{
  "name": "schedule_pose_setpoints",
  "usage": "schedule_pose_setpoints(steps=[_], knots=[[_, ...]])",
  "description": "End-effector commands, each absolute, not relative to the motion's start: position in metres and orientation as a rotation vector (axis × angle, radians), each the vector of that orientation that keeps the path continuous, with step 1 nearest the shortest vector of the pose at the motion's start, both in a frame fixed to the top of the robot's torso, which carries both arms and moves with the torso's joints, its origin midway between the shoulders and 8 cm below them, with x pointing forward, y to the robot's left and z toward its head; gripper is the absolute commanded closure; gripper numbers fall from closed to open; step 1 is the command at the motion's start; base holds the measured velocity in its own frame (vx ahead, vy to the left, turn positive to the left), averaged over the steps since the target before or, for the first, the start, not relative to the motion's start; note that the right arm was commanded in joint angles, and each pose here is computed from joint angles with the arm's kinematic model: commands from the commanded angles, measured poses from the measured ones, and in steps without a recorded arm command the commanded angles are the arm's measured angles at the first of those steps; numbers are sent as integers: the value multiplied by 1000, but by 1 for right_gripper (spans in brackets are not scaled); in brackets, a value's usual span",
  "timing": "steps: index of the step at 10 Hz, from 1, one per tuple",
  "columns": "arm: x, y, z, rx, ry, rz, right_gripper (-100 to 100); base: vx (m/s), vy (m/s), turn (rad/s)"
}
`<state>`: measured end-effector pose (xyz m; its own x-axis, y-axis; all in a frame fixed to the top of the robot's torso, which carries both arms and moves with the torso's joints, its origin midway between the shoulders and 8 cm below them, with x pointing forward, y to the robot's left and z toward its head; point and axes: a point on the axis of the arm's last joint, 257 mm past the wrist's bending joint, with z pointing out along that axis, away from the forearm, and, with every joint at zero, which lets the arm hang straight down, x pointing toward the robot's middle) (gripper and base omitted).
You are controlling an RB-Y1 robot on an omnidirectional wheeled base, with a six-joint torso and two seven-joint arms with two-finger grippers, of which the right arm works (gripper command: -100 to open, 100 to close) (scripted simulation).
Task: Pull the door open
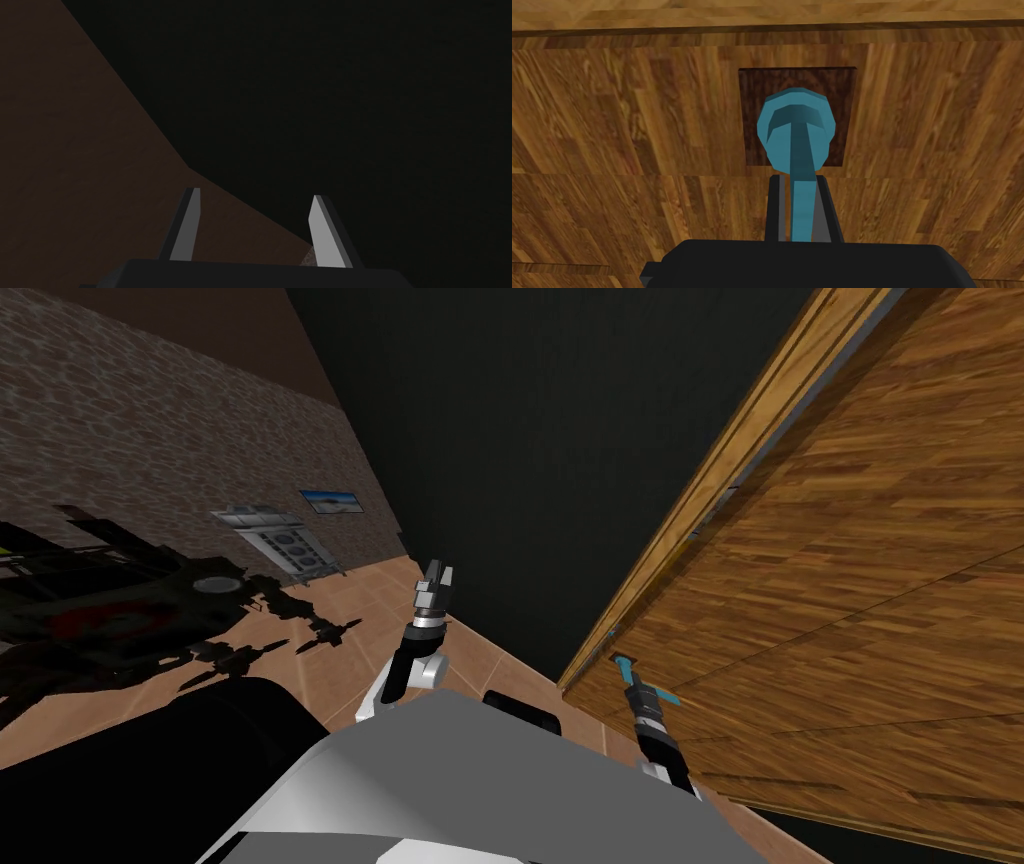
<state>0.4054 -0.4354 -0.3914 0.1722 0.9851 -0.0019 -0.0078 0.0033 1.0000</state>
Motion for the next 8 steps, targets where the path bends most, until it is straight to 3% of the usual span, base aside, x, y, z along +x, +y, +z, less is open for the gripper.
schedule_pose_setpoints(steps=[1,6,8], knots=[[401,-433,-393,1270,1098,1102,100,-205,-29,106],[390,-427,-392,1242,1155,1154,100,-217,-54,106],[380,-428,-395,1240,1167,1161,100,-106,-29,75]])
